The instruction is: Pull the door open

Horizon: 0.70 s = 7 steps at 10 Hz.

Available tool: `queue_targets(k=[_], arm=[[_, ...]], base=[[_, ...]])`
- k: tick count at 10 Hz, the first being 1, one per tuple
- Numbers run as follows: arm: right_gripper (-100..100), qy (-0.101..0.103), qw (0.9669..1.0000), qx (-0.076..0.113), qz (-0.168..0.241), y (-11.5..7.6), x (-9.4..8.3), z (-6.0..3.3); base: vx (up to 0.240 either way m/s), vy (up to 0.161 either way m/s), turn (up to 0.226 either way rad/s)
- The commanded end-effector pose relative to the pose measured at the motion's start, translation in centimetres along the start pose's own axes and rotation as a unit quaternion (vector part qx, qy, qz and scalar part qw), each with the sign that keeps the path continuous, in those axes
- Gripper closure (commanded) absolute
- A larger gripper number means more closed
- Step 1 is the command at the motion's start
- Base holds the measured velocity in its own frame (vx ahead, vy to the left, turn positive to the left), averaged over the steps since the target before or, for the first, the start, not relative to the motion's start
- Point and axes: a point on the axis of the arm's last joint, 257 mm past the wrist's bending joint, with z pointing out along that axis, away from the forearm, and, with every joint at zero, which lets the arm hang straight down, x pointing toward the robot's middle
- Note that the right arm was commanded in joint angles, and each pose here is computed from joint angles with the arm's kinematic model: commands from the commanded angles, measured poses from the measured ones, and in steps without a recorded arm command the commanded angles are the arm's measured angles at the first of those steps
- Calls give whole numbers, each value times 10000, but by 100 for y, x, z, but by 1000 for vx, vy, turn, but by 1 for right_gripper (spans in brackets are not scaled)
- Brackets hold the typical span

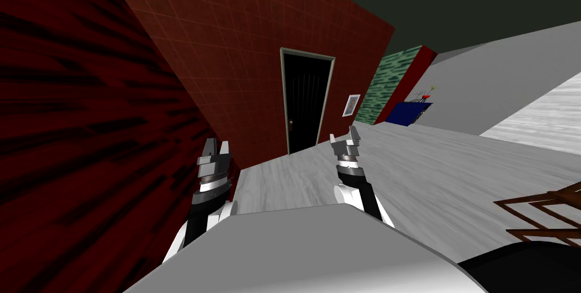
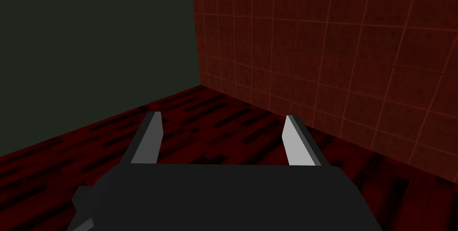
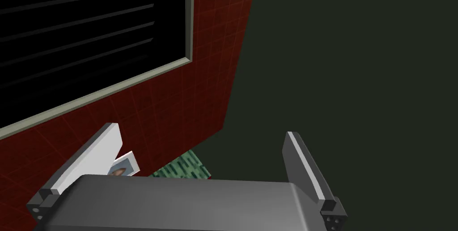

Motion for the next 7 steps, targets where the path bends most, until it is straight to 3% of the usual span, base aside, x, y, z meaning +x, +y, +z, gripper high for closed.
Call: queue_targets(k=[1, 7], arm=[[-100, 40, 9999, 76, -150, -78, 9, -7], [-100, 153, 9975, 302, -612, -319, 30, -36]], base=[[100, 81, 43], [84, -12, 24]])
